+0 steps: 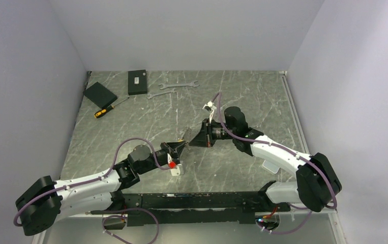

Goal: Put the keys on the keyring

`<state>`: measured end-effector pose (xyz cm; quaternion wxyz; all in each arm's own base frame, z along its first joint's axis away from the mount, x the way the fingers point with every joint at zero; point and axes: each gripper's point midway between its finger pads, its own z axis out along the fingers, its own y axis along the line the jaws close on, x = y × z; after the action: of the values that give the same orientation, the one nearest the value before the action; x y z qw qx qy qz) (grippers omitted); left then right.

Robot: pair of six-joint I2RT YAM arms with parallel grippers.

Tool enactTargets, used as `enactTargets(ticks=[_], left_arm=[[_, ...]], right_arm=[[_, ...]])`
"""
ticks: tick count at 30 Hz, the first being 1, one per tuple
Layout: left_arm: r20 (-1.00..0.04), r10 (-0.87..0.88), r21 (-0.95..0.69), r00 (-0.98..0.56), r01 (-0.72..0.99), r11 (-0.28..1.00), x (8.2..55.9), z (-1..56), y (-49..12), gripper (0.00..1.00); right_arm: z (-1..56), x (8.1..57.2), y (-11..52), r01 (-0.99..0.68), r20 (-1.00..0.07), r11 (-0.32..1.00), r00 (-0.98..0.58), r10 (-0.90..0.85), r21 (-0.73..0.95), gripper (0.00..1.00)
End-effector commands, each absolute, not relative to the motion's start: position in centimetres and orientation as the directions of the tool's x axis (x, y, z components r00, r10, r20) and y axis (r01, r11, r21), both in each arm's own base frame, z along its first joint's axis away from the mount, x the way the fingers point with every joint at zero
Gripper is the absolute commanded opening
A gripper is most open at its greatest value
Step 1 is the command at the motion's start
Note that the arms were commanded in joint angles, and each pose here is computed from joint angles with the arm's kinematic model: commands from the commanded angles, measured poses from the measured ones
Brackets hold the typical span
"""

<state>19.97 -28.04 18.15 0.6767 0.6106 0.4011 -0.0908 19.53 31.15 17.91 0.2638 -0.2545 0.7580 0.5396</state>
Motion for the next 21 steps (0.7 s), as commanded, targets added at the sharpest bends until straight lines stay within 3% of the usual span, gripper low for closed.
enactTargets(ticks=[1, 6, 21], left_arm=[[-0.636, 0.218, 0.762, 0.740, 0.559, 0.327, 19.1, 23.4, -29.1, 0.00], [-0.640, 0.217, 0.759, 0.737, 0.563, 0.327, 19.1, 23.3, -29.2, 0.00], [-0.652, 0.225, 0.752, 0.724, 0.580, 0.313, 19.0, 22.3, -29.1, 0.00]], right_arm=[[20.1, 19.2, 31.8, -0.730, -0.732, 0.233, -0.675, -0.095, 0.643, 0.09], [20.0, 19.4, 31.3, -0.736, -0.741, 0.272, -0.664, -0.105, 0.620, 0.21], [20.9, 19.6, 32.0, -0.751, -0.754, 0.242, -0.649, -0.101, 0.614, 0.24]])
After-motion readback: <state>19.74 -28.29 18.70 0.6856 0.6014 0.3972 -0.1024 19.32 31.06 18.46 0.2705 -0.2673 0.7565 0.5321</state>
